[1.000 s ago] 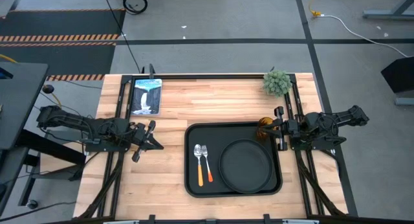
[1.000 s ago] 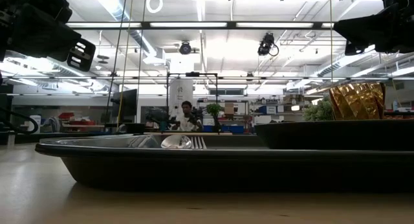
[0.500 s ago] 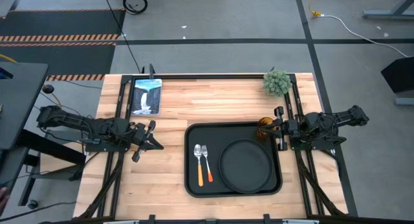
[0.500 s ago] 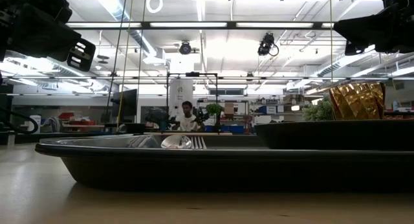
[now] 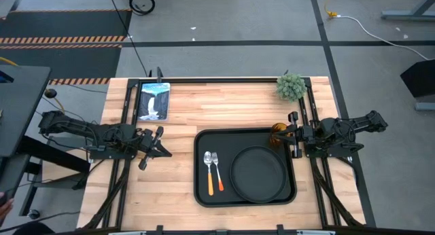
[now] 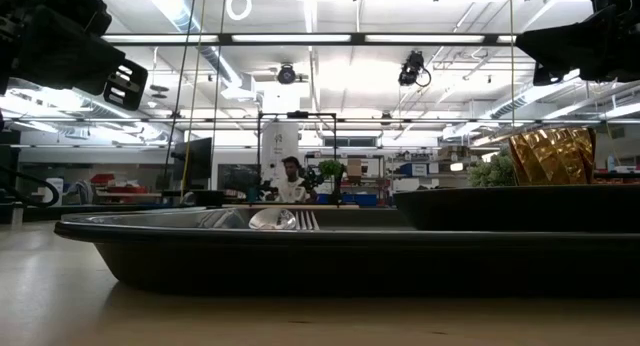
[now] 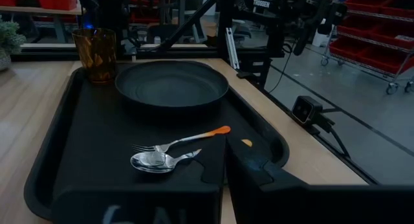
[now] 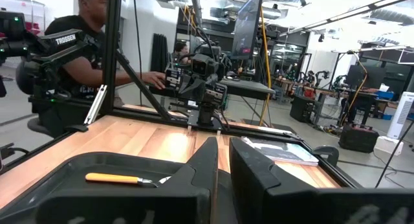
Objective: Pick and place plate/cup/fork/spoon on tray
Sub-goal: Return to Home Position
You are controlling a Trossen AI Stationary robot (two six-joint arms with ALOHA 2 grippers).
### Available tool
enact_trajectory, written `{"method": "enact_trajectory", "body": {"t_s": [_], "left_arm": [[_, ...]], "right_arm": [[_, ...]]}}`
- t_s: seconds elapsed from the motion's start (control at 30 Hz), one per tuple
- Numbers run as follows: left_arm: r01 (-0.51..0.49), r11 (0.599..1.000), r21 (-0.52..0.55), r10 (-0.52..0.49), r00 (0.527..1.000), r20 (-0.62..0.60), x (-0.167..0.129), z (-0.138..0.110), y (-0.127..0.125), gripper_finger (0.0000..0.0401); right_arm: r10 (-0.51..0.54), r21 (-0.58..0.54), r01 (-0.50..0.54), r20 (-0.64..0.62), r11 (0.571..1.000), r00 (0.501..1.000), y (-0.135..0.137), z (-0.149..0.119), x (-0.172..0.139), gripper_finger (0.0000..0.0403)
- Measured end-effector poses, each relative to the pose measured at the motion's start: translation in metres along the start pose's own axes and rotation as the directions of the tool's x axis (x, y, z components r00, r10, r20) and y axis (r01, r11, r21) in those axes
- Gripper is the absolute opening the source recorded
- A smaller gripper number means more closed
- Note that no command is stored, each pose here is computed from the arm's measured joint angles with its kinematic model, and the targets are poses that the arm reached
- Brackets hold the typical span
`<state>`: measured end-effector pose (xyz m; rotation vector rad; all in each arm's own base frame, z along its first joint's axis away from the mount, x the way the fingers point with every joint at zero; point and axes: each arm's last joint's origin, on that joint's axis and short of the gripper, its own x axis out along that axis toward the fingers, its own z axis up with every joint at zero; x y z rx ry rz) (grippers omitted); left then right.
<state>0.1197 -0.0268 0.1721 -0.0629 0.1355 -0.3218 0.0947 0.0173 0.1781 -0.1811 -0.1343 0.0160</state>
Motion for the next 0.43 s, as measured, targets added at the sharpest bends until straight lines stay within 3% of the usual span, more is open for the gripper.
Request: {"method": "enact_trajectory", "body": {"t_s": [0.43], "left_arm": [[0.0, 1.0, 0.0, 0.0, 1.0, 0.0, 0.0, 0.0, 0.0, 0.0025]], "right_arm": [[0.0, 0.0, 0.0, 0.0, 1.0, 1.0, 0.0, 0.0, 0.0, 0.0045]]}}
